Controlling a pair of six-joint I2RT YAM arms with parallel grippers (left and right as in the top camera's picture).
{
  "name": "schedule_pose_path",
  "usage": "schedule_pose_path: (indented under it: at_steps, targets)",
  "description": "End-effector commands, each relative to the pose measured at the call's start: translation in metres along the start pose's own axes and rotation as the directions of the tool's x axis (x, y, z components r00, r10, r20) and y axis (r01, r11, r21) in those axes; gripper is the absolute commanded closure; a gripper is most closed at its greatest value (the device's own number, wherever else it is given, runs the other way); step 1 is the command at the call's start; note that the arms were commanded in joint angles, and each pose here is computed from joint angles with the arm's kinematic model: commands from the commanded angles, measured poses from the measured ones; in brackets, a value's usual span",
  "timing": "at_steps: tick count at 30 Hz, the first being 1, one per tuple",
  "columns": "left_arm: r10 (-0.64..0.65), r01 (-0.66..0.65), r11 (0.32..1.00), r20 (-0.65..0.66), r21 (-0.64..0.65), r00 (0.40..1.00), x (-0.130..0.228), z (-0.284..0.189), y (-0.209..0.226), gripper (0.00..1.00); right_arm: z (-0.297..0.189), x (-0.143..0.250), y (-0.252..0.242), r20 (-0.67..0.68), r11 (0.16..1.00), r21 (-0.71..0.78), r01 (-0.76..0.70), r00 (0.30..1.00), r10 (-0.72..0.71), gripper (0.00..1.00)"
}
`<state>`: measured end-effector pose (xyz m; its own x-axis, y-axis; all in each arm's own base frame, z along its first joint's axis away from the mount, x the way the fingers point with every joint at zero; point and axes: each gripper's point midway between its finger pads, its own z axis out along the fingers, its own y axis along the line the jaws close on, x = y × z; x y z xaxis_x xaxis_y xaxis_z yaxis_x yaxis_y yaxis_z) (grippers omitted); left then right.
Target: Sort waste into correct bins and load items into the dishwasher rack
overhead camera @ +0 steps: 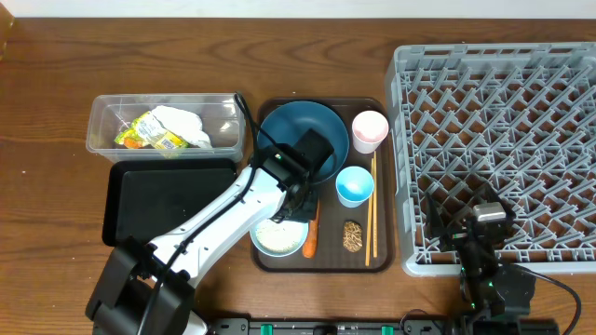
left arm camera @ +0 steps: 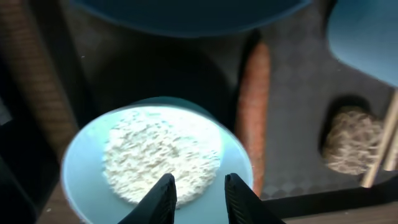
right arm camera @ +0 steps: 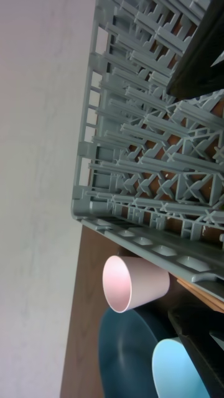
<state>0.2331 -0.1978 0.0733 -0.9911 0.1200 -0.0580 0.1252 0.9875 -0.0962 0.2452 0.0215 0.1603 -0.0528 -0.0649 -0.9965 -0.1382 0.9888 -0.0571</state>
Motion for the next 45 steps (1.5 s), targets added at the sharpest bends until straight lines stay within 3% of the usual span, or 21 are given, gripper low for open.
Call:
schedule_pose_path:
  at_steps: [1, 12, 14, 22, 31, 45]
  targets:
    - [-0.006, 0.008, 0.999, -0.031, 0.045, 0.999, 0.004, 0.003, -0.009, 0.72, 0.000, 0.001, 0.002, -0.002, 1.000, -0.009, 0.013, 1.000, -0.013, 0.01]
    - [-0.006, 0.007, 0.999, -0.027, 0.048, 1.000, 0.003, 0.004, -0.010, 0.71, 0.000, 0.001, 0.002, -0.002, 1.000, -0.009, 0.013, 1.000, -0.013, 0.01]
    - [-0.006, 0.008, 0.999, -0.031, 0.046, 1.000, 0.004, 0.005, -0.009, 0.61, 0.000, 0.001, 0.002, -0.002, 1.000, -0.009, 0.013, 1.000, -0.013, 0.01]
    - [0.003, 0.000, 0.999, -0.069, 0.040, 0.998, 0.017, 0.013, -0.007, 0.55, 0.000, 0.001, 0.002, -0.002, 1.000, -0.009, 0.013, 1.000, -0.013, 0.01]
    - [0.075, -0.072, 0.996, -0.051, 0.048, 0.996, 0.025, 0.017, -0.024, 0.55, 0.000, 0.001, 0.002, -0.002, 1.000, -0.009, 0.013, 1.000, -0.013, 0.01]
    - [0.065, -0.063, 0.998, -0.085, 0.026, 0.994, 0.028, 0.029, -0.022, 0.55, 0.000, 0.001, 0.002, -0.002, 1.000, -0.009, 0.013, 1.000, -0.013, 0.01]
